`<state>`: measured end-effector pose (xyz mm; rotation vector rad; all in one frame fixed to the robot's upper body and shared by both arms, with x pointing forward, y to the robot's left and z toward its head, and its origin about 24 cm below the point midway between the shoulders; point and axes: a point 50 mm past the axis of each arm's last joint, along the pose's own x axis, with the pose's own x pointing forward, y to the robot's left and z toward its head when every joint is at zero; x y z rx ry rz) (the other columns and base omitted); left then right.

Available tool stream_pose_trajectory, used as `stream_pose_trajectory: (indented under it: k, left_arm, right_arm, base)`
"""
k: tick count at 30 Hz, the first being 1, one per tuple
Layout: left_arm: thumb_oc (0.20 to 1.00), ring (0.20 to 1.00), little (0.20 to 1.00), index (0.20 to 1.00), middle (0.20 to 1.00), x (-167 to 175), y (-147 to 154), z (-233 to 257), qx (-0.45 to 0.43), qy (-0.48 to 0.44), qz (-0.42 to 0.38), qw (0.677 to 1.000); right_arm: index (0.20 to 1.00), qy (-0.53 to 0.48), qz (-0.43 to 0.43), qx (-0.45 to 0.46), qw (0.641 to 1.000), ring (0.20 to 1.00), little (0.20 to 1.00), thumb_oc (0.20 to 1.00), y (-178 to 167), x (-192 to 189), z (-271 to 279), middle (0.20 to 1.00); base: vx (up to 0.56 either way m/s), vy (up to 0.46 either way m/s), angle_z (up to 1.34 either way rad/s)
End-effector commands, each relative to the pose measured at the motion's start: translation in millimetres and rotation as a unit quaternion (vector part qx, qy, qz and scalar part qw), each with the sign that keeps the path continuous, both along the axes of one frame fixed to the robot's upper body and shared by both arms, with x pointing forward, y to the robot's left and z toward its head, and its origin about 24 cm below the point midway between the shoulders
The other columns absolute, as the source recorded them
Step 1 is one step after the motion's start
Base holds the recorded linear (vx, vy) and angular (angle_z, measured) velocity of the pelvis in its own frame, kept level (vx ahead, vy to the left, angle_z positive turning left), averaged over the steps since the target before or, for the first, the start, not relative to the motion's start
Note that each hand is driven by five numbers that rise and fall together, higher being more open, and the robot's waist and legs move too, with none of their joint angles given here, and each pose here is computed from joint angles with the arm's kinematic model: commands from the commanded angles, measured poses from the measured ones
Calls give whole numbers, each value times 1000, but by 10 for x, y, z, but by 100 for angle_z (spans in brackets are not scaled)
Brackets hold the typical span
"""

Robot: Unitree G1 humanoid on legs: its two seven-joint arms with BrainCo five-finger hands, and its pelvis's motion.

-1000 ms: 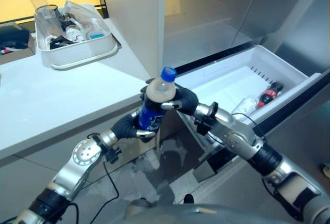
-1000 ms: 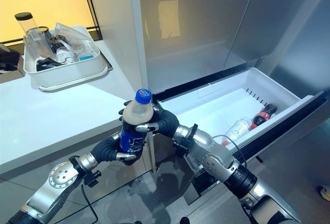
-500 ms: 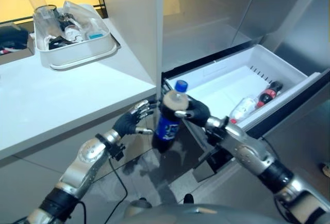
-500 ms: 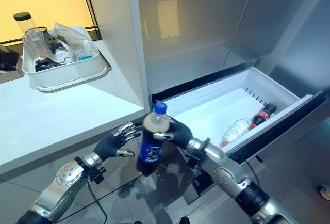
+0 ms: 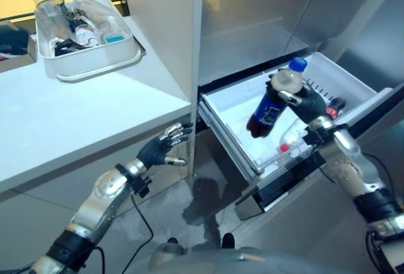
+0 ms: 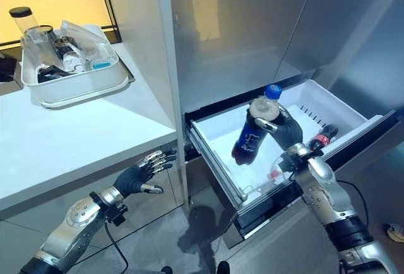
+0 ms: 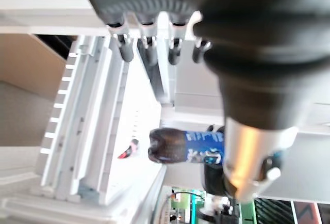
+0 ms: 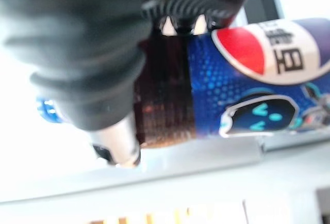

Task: Take the drinks into the refrigerator

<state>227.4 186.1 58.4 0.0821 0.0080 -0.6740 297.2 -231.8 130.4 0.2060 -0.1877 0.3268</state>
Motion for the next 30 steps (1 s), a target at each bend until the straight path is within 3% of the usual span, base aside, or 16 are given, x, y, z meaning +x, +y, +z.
stream_pose_trajectory:
  k: [1,9,13,24,30]
  left_arm:
    - [1000,1000,1000,1000,1000,53,-16,202,-13,-49,-23,998]
    - [1000,1000,1000,1000,1000,52,-101,286,-13,-51,-76,996]
    - [1000,1000,1000,1000,1000,62,-202,447,3,-79,-124,989]
    - [1000,1000,1000,1000,1000,79,-317,594,19,-104,-161,981]
    - [1000,1000,1000,1000,1000,127,-395,676,36,-131,-170,976]
  right_arm:
    - [200,-234,-26,-1,972,200,200,200,-88,109,1149,200]
    - [200,-206,-92,-175,958,200,200,200,-304,435,1517,200]
    - [200,-157,-97,-343,921,200,200,200,-245,648,1549,200]
    - [200,-131,-80,-483,862,200,200,200,27,865,1505,200]
    - [200,-112,-14,-531,840,200,200,200,303,907,1164,200]
  base:
    - [0,0,0]
    - [-26,-2,-2]
    - [-36,-11,-5]
    - [-65,-8,3]
    - [-29,-12,5]
